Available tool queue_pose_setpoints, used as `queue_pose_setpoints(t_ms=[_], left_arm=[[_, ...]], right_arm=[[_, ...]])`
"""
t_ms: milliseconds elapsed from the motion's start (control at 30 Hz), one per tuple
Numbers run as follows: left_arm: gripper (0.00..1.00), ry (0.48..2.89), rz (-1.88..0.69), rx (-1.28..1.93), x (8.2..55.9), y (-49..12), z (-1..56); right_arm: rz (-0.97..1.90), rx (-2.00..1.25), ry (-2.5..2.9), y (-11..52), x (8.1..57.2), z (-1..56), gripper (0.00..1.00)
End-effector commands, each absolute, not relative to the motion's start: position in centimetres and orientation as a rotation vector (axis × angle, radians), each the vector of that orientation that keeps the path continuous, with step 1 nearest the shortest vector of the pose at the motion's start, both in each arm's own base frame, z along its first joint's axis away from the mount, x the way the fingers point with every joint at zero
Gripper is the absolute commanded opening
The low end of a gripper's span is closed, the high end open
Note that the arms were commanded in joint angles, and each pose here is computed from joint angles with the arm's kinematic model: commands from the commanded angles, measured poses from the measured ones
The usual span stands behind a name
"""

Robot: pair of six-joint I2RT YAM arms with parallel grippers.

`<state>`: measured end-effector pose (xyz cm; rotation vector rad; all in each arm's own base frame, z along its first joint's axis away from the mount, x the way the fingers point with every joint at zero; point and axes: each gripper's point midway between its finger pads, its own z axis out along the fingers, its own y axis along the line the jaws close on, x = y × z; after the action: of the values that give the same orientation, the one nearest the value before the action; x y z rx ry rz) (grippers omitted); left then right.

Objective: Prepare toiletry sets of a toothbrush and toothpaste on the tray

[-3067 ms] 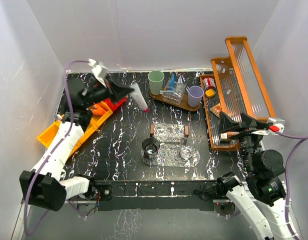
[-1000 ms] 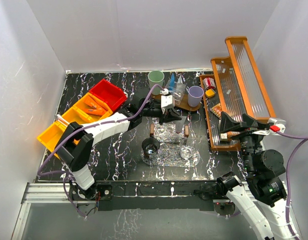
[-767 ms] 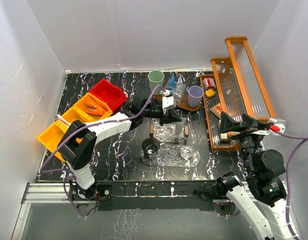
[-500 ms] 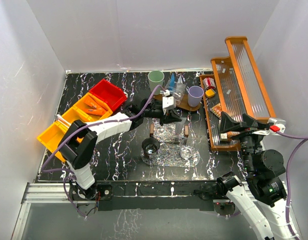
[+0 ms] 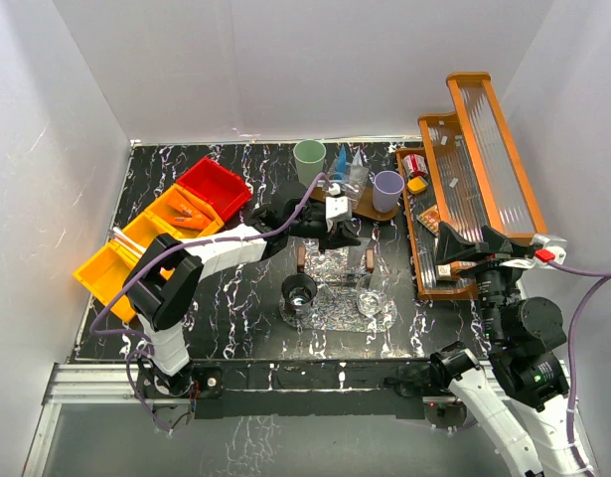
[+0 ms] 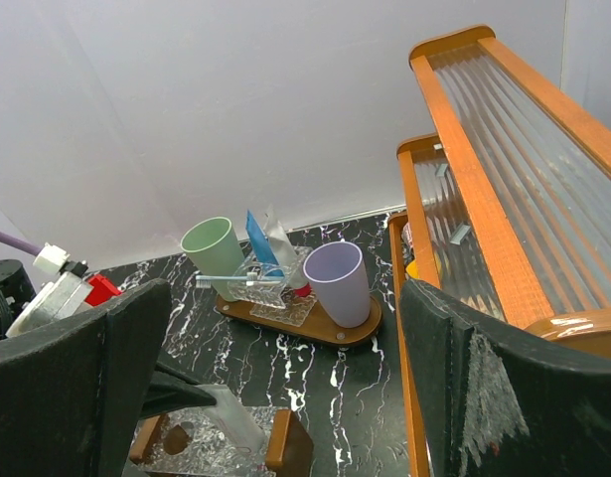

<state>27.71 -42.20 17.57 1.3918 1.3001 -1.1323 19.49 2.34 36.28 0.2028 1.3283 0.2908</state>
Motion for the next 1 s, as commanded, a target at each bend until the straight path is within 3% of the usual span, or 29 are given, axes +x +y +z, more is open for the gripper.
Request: queue_pose_setpoints(t_ms=[0, 167, 300, 433, 700, 733, 767, 800, 833, 967], left_arm=[[0.00, 1.183, -1.114, 1.415, 27.6, -42.6, 19.3], [0.00, 1.199, -1.117, 1.416, 27.5, -42.4, 18.6], [0.12, 1.205, -1.115, 1.419, 27.2, -42.2, 18.4], [0.32, 1.198, -1.101, 1.419, 27.0, -41.9, 18.9], [0.53, 1.155, -0.954, 1.363, 27.9, -40.1, 23.4], [0.59, 1.148, -0.939, 1.353, 28.0, -39.6, 24.1], [0.71, 1.145, -0.923, 1.341, 28.1, -39.1, 24.9], [0.91, 1.148, -0.912, 1.331, 28.2, -38.6, 25.5], [0.98, 1.150, -0.900, 1.318, 28.3, -37.9, 26.2], [0.99, 1.205, -0.870, 1.209, 28.9, -34.3, 28.3]], right_arm=[[0.279, 0.214, 1.281, 1.8, 19.2, 37.8, 0.98], [0.279, 0.217, 1.282, 1.8, 19.1, 37.7, 0.98], [0.277, 0.218, 1.282, 1.7, 19.1, 37.6, 0.98], [0.279, 0.216, 1.283, 1.8, 19.1, 37.7, 0.98], [0.295, 0.220, 1.279, 1.9, 19.1, 37.8, 0.98], [0.297, 0.220, 1.278, 1.9, 19.1, 37.8, 0.98], [0.301, 0.220, 1.277, 2.0, 19.1, 37.8, 0.98], [0.304, 0.220, 1.277, 2.0, 19.1, 37.8, 0.98], [0.307, 0.221, 1.276, 2.0, 19.1, 37.8, 0.98], [0.310, 0.222, 1.274, 2.0, 19.0, 37.7, 0.98]])
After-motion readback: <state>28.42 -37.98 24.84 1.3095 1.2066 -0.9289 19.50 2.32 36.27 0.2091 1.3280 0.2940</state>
